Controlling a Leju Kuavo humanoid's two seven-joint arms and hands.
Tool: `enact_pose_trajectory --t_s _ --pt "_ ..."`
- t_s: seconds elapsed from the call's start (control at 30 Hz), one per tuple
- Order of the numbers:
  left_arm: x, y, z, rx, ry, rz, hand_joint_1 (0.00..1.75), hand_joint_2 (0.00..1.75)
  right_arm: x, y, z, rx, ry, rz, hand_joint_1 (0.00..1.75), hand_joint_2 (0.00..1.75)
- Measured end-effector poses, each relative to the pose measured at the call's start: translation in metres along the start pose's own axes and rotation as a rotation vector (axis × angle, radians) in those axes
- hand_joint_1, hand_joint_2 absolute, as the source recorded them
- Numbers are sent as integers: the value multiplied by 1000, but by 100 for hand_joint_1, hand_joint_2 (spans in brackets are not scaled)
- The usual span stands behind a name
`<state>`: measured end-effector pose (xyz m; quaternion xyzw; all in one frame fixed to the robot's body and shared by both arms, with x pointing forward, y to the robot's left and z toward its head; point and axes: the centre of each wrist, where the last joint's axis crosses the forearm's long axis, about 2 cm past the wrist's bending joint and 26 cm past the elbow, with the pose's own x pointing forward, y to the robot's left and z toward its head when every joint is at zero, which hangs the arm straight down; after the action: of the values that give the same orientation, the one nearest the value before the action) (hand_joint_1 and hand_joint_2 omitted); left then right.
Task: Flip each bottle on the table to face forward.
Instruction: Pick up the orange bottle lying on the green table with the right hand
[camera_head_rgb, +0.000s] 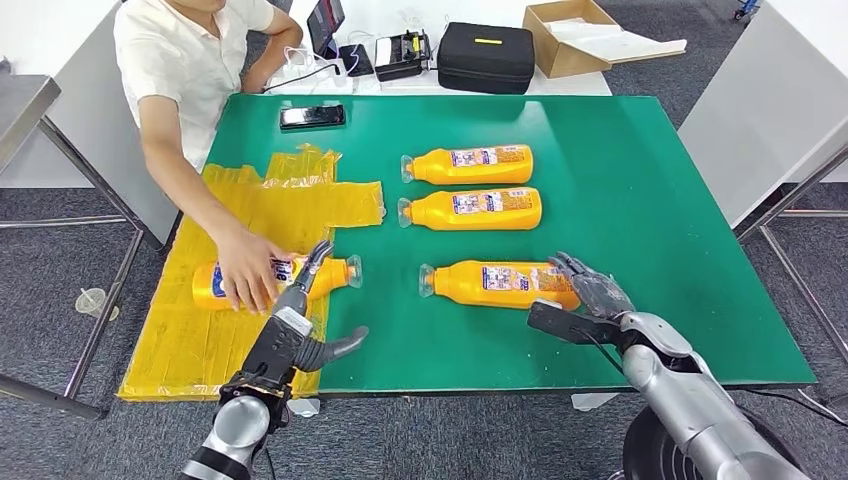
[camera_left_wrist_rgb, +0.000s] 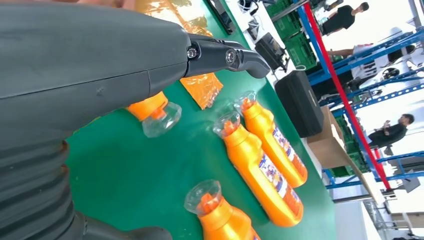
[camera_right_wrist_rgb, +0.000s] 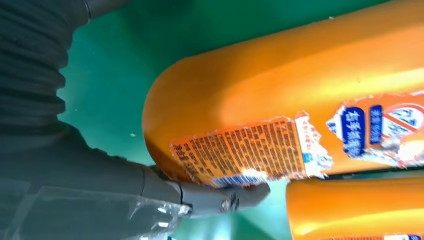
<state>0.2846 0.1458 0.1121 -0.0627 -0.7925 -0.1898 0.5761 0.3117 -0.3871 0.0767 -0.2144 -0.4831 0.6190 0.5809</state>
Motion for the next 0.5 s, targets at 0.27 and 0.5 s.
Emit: enact_pose_trajectory --t_s 0.27,0.5 --pt "1 -3 -2 -10 -11 8 0 175 5 -7 -8 -40 -25 31 0 175" --pt "1 -6 -4 -23 -10 11 0 175 13 -33 -23 -76 -40 76 0 175"
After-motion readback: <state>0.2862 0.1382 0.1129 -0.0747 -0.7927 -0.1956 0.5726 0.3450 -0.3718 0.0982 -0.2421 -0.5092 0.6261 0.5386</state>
